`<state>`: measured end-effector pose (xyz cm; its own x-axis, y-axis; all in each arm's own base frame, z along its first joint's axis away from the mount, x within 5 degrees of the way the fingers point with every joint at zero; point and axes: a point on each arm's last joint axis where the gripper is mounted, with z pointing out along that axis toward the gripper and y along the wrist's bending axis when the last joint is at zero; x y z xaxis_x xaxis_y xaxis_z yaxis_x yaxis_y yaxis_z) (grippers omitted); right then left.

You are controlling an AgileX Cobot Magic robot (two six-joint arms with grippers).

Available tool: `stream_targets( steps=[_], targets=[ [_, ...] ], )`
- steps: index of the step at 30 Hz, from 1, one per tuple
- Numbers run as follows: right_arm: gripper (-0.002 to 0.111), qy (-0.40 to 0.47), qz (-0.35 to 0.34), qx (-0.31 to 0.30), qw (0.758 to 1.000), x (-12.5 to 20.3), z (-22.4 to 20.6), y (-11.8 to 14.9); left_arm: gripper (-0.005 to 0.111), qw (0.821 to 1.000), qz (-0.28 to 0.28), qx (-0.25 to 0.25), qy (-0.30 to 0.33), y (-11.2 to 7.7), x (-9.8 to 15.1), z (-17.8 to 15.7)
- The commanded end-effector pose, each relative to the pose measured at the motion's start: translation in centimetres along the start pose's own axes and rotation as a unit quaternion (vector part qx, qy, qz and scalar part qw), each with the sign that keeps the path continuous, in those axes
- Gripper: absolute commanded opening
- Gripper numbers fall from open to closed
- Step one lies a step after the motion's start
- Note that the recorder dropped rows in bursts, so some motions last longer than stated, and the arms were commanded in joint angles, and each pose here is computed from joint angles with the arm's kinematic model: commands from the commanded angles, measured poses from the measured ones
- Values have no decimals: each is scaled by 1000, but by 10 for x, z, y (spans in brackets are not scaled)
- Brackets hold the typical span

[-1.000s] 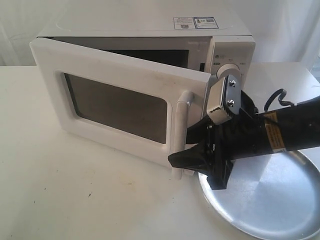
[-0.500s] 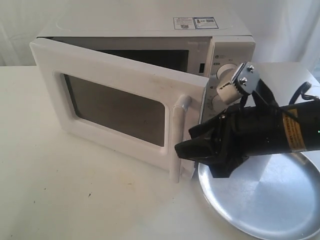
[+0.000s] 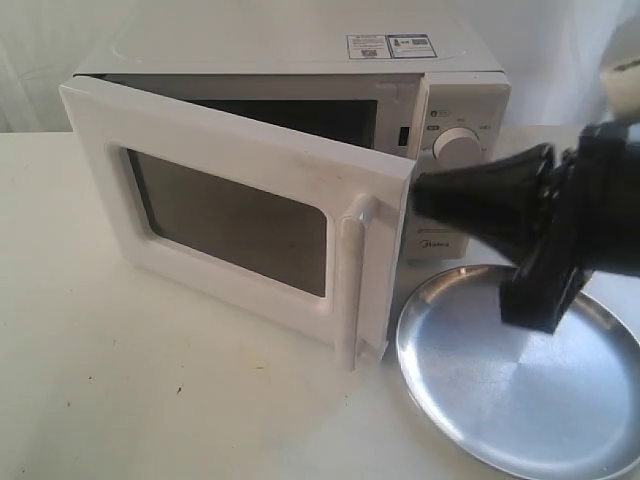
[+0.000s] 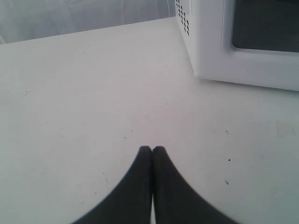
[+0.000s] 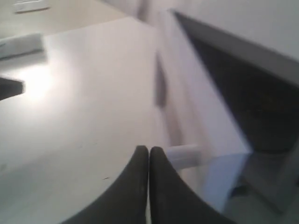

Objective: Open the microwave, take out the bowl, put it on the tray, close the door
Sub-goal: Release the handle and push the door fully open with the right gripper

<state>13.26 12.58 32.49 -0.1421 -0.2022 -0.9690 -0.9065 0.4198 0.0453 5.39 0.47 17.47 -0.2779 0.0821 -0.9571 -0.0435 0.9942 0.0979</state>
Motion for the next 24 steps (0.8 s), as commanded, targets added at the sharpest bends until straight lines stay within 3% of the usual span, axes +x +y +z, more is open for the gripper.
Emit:
stream_targets(
  steps=[1,4,8,11,14,20,24],
  targets=[
    [0,-35,19,179,983,-6,-15,-25,0,1000,-4,1,1,0,1,0],
    [0,-8,57,234,971,11,-8,-42,0,1000,-4,1,1,0,1,0],
    [0,74,39,273,958,42,11,-64,0,1000,-4,1,1,0,1,0],
    [0,112,49,350,929,58,16,-86,0,1000,-4,1,1,0,1,0],
    [0,123,108,402,901,71,23,-103,0,1000,-4,1,1,0,1,0],
    [0,154,136,306,930,73,66,-112,0,1000,-4,1,1,0,1,0],
    [0,162,122,292,935,70,84,-118,0,1000,-4,1,1,0,1,0]
  ],
)
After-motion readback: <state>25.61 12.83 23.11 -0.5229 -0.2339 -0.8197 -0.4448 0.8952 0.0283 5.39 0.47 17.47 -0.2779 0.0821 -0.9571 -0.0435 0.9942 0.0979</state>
